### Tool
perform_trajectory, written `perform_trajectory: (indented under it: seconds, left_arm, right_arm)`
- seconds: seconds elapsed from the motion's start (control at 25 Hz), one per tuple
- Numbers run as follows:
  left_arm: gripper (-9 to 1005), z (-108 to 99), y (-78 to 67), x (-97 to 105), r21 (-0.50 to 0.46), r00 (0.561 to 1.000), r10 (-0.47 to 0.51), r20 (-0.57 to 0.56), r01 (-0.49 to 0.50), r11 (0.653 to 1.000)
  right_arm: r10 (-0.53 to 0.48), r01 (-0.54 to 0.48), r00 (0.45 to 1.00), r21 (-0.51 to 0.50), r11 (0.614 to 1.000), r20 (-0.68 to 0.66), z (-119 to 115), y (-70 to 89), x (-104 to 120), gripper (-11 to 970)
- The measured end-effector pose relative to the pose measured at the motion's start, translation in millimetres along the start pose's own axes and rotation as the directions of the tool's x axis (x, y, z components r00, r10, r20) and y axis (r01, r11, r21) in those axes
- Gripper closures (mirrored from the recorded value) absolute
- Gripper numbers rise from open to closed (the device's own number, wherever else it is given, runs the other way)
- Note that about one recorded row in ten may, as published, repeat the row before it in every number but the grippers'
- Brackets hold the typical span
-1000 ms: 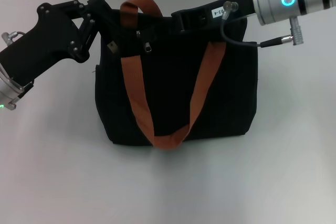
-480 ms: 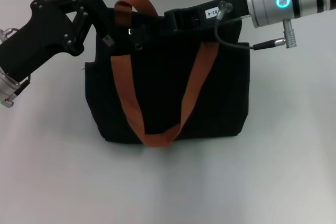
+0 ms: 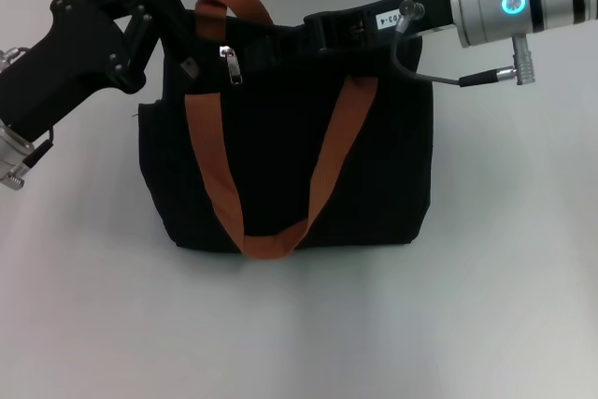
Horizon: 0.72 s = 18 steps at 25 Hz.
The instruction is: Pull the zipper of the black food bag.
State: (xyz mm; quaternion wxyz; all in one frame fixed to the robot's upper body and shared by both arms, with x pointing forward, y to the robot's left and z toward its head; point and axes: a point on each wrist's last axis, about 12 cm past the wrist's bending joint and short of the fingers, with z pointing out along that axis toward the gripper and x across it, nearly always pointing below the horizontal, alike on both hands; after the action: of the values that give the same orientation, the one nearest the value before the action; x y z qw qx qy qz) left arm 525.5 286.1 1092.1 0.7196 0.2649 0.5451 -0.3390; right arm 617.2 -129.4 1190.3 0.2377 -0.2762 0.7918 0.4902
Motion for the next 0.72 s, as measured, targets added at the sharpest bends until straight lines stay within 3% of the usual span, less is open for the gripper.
perform_trajectory:
  seconds: [0.72]
  left_arm:
    - [970,3,-1.9,0,0.012,1.000,-0.025,0.010,0.025,1.000]
  right_arm:
    - [-0.001,0.001,1.000,-0.035,0.999,-0.004,16,6.8,0,712]
